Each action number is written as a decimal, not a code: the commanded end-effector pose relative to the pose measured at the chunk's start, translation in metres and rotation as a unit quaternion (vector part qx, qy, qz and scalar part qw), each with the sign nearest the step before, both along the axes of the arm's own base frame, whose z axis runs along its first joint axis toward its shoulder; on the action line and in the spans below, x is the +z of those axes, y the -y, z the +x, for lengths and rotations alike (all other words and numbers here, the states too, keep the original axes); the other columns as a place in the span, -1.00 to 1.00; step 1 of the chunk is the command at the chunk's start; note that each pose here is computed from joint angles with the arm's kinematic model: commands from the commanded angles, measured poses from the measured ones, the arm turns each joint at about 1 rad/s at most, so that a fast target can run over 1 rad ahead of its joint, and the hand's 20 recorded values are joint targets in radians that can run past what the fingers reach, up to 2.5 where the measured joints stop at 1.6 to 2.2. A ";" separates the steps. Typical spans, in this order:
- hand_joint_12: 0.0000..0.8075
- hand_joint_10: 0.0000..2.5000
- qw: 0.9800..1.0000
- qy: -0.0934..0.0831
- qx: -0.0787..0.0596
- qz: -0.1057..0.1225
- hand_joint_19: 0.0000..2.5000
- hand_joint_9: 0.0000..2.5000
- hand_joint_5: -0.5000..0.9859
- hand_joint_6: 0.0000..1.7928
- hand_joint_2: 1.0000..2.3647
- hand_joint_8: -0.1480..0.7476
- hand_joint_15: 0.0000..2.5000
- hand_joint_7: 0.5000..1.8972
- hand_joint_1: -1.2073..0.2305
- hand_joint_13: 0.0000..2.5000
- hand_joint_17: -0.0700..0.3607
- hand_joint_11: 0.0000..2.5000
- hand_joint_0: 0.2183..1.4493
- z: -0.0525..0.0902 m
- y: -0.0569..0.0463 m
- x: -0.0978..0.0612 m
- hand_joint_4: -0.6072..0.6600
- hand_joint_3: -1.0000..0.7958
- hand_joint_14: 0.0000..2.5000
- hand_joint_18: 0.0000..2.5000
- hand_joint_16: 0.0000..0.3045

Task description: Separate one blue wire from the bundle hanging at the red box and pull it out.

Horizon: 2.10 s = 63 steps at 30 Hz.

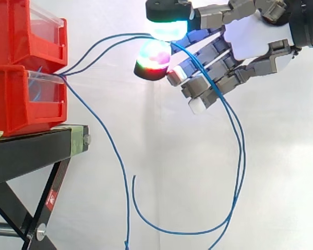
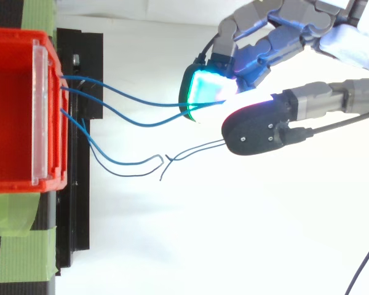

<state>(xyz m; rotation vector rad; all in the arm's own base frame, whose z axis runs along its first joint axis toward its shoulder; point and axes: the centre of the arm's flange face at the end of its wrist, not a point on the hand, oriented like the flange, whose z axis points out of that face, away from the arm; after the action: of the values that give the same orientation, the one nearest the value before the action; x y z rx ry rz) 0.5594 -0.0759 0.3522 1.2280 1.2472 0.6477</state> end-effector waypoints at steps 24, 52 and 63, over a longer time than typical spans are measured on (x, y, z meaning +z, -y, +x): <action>0.02 -0.99 1.000 0.000 0.000 0.000 -0.43 -0.35 -0.61 0.04 -0.98 0.03 0.16 -0.47 -0.35 -0.36 -0.17 0.07 -0.29 0.000 0.000 0.000 -0.06 -0.16 -0.76 -0.41 -0.68; 0.01 -1.00 1.000 0.005 0.000 0.001 -0.35 -0.28 -0.60 0.04 -0.98 0.05 0.09 -0.50 -0.35 -0.35 -0.18 0.17 -0.29 -0.002 0.001 0.005 -0.02 -0.17 -0.39 -0.33 -0.69; 0.08 -1.00 1.000 0.005 0.000 0.001 -0.41 -0.29 -0.60 0.03 -0.98 0.07 0.09 -0.48 -0.34 -0.27 -0.15 0.13 -0.30 -0.002 0.000 0.005 -0.02 -0.17 -0.99 -0.32 -0.67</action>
<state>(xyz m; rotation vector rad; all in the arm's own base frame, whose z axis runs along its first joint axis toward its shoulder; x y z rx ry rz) 0.5576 -0.0763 0.3569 1.2259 1.2390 0.6528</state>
